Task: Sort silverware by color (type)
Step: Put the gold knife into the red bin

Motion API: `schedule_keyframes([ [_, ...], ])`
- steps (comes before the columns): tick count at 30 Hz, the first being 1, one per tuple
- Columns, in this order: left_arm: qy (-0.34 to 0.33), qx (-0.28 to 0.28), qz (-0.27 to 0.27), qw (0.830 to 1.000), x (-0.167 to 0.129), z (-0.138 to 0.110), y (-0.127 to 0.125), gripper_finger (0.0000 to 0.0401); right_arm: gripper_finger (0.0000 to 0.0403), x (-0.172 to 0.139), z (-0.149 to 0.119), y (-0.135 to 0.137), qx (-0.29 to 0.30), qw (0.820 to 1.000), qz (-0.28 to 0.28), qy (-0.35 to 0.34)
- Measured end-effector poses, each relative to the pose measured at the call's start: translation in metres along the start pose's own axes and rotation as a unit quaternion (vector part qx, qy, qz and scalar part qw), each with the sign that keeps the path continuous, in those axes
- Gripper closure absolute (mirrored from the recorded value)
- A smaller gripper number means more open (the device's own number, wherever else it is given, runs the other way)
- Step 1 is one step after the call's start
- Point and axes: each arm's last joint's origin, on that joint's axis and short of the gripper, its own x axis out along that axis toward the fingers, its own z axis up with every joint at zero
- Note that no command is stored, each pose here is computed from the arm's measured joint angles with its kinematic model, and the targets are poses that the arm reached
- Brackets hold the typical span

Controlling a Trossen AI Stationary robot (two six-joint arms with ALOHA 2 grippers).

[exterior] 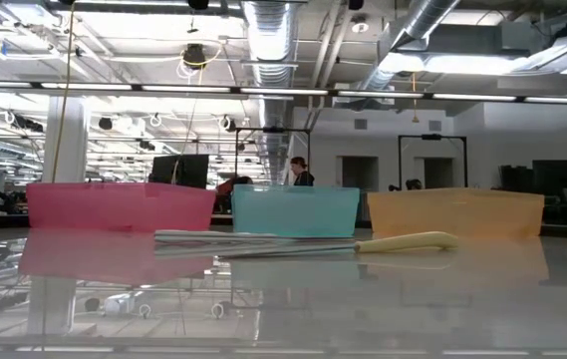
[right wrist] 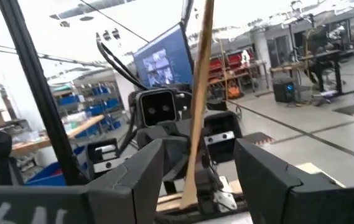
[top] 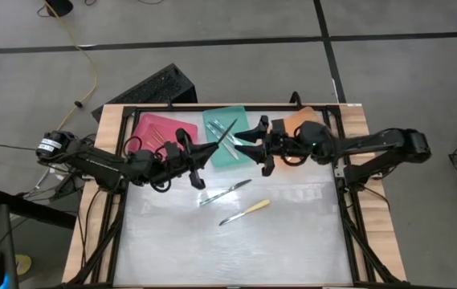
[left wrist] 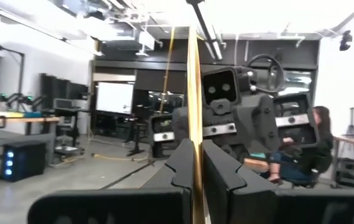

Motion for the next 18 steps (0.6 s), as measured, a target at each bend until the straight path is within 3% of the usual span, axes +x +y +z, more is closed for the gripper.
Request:
schedule_keyframes([
  [13, 0.01, 0.004, -0.006, 1.0, 0.0, -0.002, 0.0, 0.0401, 0.0191, 0.019, -0.012, -0.008, 0.025, 0.999, 0.012, -0.029],
  [18, 0.015, 0.006, -0.007, 1.0, 0.0, -0.003, 0.0, 0.0401, 0.0191, 0.033, -0.013, -0.006, 0.035, 0.998, 0.044, -0.021],
])
